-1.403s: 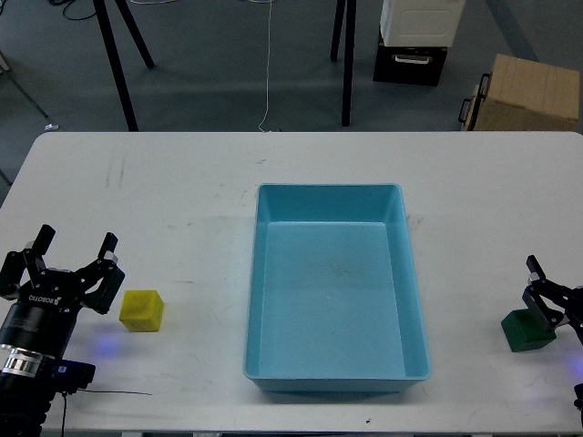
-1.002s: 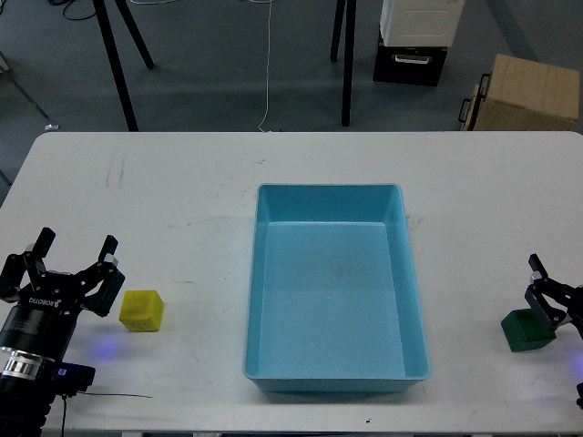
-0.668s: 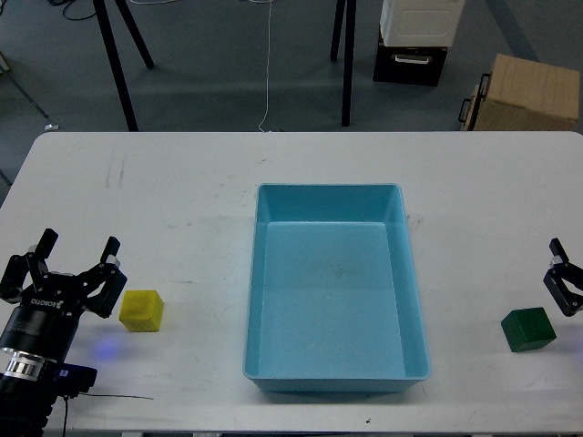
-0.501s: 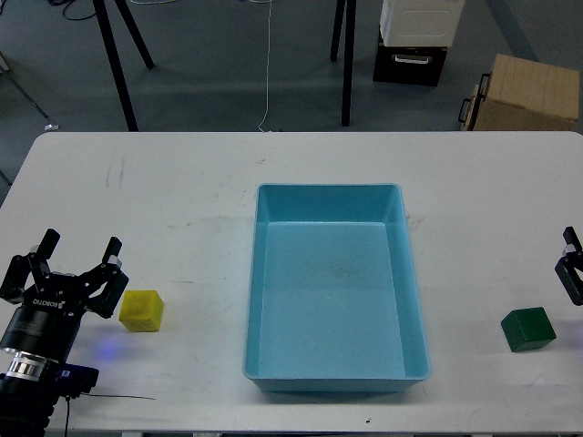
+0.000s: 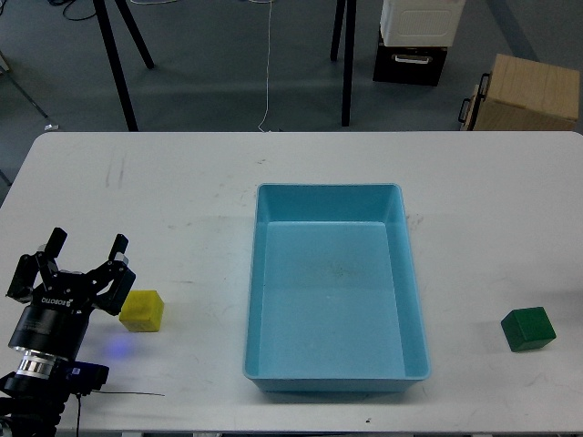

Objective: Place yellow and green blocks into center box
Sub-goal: 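Open the right gripper and position it above the green cube, then lower the right gripper and grasp the dark green cube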

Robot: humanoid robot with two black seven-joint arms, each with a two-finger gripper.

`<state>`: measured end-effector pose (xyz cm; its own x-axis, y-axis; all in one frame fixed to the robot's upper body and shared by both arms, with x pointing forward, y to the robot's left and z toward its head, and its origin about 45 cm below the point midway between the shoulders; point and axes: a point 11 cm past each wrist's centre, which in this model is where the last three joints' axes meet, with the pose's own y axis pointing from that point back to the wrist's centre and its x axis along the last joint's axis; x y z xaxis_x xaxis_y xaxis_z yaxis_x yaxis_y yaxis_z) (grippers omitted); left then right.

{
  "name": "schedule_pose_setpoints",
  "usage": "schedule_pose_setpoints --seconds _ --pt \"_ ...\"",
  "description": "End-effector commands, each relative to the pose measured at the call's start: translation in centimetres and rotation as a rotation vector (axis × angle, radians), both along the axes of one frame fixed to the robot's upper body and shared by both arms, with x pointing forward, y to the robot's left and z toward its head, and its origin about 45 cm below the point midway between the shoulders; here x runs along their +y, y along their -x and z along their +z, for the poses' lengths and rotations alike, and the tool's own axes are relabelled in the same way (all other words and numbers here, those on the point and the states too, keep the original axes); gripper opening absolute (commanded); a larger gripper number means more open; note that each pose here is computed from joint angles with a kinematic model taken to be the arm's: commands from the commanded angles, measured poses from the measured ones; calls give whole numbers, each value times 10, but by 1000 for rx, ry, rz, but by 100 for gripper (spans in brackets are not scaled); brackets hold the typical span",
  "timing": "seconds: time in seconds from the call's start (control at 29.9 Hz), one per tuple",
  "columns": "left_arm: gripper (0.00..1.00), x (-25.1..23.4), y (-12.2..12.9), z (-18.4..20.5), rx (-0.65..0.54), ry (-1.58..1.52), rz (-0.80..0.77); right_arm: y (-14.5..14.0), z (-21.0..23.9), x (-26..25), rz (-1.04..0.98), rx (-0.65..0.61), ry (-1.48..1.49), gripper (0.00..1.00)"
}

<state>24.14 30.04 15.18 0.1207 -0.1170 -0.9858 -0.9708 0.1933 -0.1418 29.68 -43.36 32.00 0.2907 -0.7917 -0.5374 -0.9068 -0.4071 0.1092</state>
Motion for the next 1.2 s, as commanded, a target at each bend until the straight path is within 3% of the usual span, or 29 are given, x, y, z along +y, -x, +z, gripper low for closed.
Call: schedule_pose_setpoints --seconds 0.0,0.33,0.6,1.17 --pt "100 -1 -1 0 -2 1 0 -8 15 4 117 63 313 100" --pt "100 -1 -2 -1 1 0 -1 4 -13 18 403 178 957 100" --pt "100 -4 -6 -3 3 -1 -13 16 -61 30 513 266 1021 100" --pt "100 -15 -8 -8 10 25 -22 36 -92 36 835 336 1394 100"
